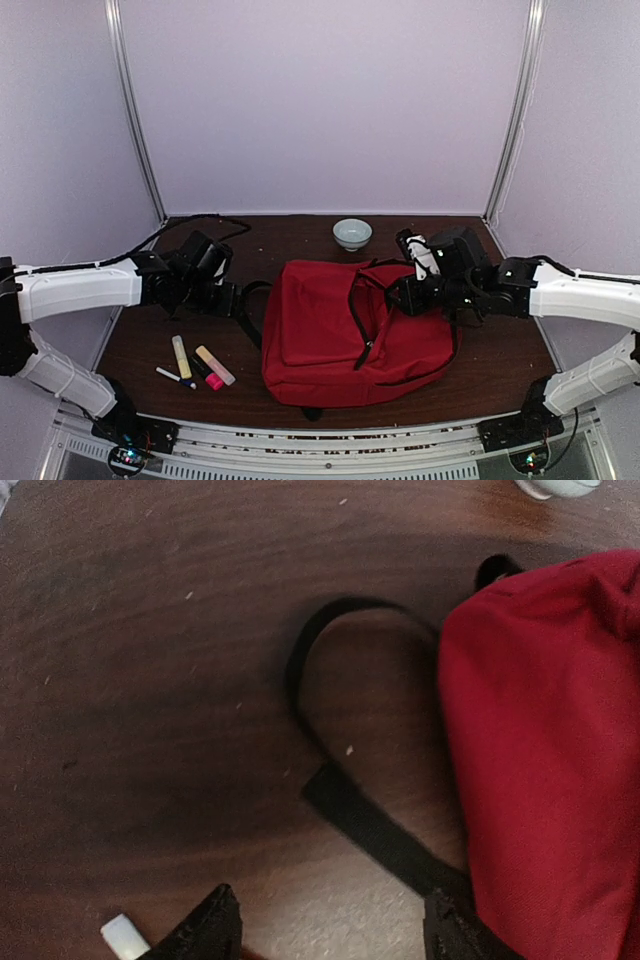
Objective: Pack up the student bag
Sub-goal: Open the lower front pocket of the student bag, then pick up the pen at the center of the board.
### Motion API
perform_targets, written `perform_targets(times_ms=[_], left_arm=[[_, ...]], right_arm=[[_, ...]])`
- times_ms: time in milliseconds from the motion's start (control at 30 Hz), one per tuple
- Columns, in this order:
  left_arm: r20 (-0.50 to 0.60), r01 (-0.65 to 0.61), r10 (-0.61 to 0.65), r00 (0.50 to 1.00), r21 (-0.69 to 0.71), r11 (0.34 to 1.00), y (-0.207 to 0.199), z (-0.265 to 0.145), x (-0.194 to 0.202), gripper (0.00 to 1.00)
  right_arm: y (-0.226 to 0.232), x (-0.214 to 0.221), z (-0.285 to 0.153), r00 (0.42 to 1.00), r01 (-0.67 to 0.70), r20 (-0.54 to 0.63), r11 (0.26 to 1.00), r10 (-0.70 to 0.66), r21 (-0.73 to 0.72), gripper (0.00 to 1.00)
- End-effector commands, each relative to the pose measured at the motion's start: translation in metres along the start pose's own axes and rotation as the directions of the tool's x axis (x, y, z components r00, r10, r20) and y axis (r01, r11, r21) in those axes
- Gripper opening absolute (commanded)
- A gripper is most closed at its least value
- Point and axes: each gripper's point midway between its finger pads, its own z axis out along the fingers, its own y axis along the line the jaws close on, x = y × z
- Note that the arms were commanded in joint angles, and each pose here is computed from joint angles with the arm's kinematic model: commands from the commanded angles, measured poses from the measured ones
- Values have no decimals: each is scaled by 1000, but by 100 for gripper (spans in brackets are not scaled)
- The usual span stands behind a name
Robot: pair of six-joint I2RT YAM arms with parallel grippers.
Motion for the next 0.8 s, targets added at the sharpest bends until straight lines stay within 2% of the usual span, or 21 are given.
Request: perform_targets(times_ms=[0, 67, 200, 333, 400, 567, 667, 767], left_arm=[[-43, 125, -136, 990, -197, 972, 50, -24, 31, 67], [-34, 187, -201, 979, -233, 954, 68, -30, 44, 72], [-117, 352, -380, 918, -209, 913, 85, -20, 77, 68], [-121, 329, -396, 910, -369, 869, 120, -21, 89, 70], [-135, 349, -433, 891, -404, 845, 133, -16, 99, 69], [-169, 394, -465, 869, -332, 857, 124, 4, 109, 67], [-208, 388, -472, 857, -342, 856, 124, 15, 123, 67], [-272, 397, -498, 824, -351, 848, 124, 29, 145, 65]], right_arm=[[9, -37, -16, 992, 37, 122, 999, -34, -24, 36], [12, -39, -17, 991, 49, 124, 998, -45, -34, 36], [21, -37, -16, 991, 65, 118, 994, -55, -84, 36], [21, -33, -14, 991, 76, 114, 993, -66, -89, 36], [20, -31, -13, 992, 79, 108, 993, -69, -86, 36], [16, -26, -14, 992, 77, 110, 994, -68, -79, 36], [16, -26, -15, 992, 78, 108, 994, -69, -77, 35], [17, -28, -17, 991, 82, 112, 994, -73, -78, 35]])
